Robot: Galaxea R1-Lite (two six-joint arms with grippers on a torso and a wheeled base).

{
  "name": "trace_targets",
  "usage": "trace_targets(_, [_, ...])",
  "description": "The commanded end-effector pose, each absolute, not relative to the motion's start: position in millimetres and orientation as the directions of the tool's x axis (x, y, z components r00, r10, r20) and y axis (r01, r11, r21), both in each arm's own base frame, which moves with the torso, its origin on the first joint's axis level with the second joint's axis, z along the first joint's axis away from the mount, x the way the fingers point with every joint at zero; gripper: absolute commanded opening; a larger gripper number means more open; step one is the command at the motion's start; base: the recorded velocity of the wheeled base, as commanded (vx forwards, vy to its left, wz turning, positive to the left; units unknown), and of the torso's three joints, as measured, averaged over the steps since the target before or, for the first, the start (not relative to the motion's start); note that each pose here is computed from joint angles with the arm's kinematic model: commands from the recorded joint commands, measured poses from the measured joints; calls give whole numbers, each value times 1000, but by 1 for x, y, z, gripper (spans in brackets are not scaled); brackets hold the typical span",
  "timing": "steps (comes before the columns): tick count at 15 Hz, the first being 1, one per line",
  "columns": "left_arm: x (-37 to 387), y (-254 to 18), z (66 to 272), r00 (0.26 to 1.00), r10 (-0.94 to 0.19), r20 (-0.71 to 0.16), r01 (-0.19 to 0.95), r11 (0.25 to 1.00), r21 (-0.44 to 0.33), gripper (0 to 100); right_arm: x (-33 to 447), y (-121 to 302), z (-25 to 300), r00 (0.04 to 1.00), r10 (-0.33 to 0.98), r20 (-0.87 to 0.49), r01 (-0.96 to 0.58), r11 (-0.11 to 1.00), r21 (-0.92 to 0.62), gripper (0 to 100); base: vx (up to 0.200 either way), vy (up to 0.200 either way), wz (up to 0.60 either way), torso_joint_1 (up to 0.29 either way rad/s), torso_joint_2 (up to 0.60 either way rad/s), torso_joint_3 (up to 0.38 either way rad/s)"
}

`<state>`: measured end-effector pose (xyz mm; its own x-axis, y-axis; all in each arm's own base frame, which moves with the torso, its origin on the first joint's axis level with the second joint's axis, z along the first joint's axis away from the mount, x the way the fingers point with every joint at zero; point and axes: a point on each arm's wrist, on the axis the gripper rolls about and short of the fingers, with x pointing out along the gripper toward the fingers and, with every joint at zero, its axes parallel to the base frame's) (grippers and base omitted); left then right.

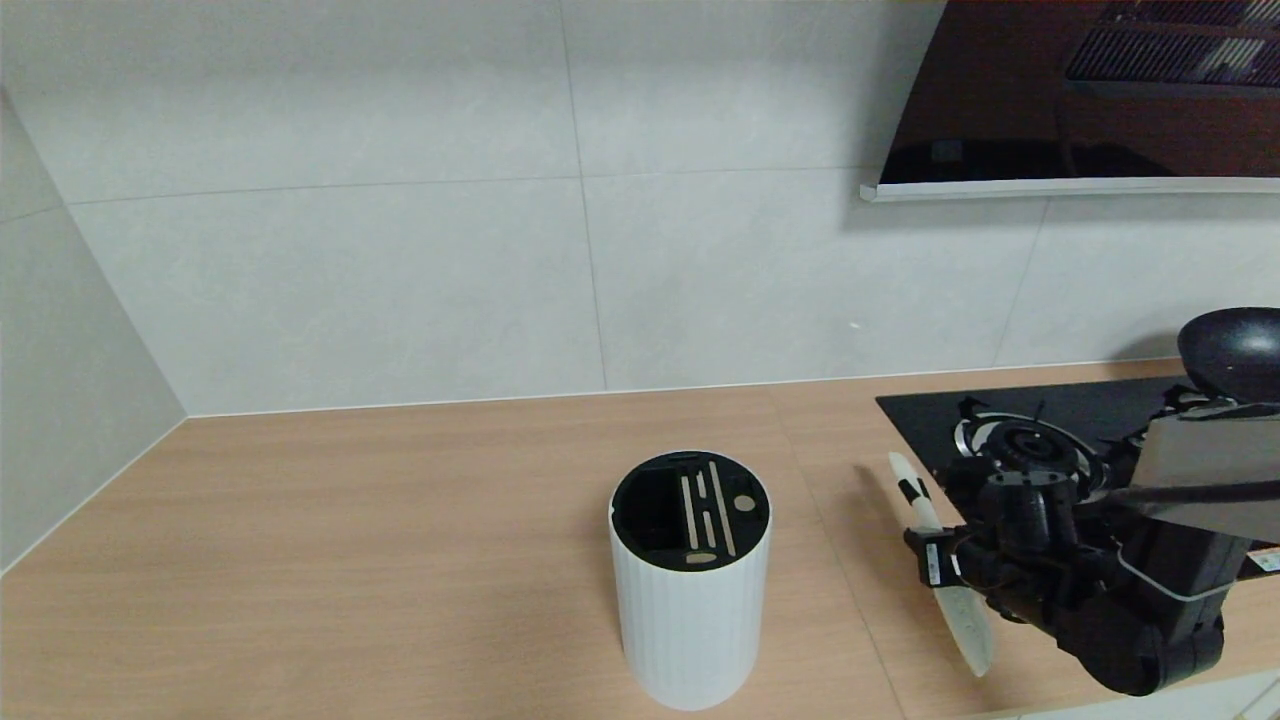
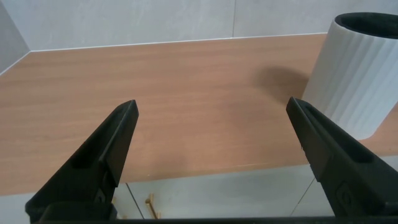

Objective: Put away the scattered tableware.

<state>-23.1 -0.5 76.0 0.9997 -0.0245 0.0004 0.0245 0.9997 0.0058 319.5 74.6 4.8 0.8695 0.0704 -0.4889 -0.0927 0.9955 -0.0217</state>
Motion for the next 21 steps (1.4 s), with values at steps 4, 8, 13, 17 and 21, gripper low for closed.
trace_targets(4, [-23,0,76,1000,-21,-2,21,1000,5,100,282,69,111,952,96,-290,-96,995,16,0,0,0,0,0,0,0])
trace_targets(8, [-36,-2,141,982,-154,105,153,988,18,100,245,80,179,976,189,-106,-186,982,37,0,0,0,0,0,0,0])
trace_targets(13, [53,-12,259,881,-466,-84,464,885,-37,100,230,124,252,931,362,-40,-361,932,47,0,0,0,0,0,0,0])
trace_targets(17, [145,-52,261,712,-692,-119,663,719,-208,100,225,167,251,875,483,-44,-481,875,47,0,0,0,0,0,0,0])
trace_targets(21, [174,-98,251,619,-782,-69,672,573,-469,100,200,209,246,809,584,-72,-578,811,91,0,0,0,0,0,0,0])
